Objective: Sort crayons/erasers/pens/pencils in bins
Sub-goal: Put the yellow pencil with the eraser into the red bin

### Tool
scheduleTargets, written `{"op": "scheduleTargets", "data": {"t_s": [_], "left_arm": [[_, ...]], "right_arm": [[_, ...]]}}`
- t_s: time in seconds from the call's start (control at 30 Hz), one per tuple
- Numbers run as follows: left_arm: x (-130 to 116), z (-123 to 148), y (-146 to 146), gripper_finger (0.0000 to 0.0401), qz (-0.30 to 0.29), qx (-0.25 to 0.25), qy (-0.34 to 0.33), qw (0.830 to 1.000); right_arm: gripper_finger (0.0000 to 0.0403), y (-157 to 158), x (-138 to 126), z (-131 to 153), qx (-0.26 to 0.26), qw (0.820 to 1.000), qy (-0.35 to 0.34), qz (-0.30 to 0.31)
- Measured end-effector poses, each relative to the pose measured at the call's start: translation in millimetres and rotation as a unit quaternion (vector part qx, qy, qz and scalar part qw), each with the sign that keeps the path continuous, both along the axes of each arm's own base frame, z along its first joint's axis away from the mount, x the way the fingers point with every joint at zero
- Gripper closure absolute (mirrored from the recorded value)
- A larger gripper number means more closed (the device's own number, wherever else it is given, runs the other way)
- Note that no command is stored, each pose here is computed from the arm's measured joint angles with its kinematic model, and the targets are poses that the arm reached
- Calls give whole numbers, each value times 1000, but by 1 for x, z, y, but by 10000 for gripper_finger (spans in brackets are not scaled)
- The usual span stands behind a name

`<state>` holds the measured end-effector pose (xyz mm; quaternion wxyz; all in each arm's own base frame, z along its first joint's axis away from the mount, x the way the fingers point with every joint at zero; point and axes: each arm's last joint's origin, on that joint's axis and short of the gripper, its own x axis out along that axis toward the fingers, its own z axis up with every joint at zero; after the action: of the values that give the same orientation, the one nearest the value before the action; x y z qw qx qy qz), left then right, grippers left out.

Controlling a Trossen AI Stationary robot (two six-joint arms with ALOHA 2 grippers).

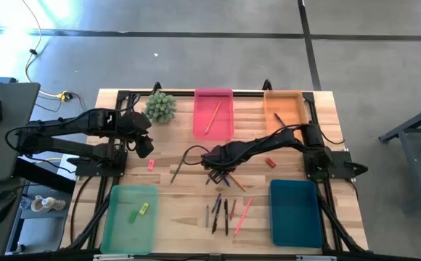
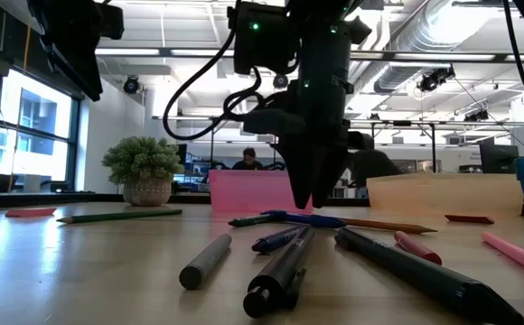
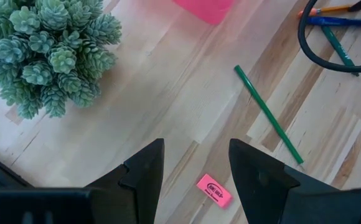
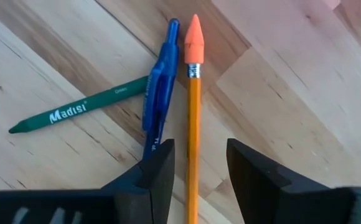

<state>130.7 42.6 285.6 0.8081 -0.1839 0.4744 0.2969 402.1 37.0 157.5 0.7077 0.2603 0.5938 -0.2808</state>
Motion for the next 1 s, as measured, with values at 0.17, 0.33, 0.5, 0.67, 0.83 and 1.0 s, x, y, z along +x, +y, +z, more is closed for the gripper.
{"op": "scheduleTargets", "data": {"t_s": [0.17,0.33,0.5,0.67,0.83,1.0], "left_arm": [[0,0,0,233,0,0,0,1000],[0,0,0,233,0,0,0,1000],[0,0,0,233,0,0,1,1000],[-1,-1,0,233,0,-2,6,1000],[-2,-1,-1,233,0,-4,12,1000],[-2,-1,-1,233,0,-4,12,1000]], "right_arm": [[267,1,1,-12,2,1000,16,4],[279,1,2,-16,-1,1000,21,-10],[325,0,1,-17,-2,999,25,-21],[386,-3,0,-17,-2,999,31,-23],[389,-3,-1,-16,-5,999,36,-19],[395,-4,-4,-12,-11,999,51,-5]]}}
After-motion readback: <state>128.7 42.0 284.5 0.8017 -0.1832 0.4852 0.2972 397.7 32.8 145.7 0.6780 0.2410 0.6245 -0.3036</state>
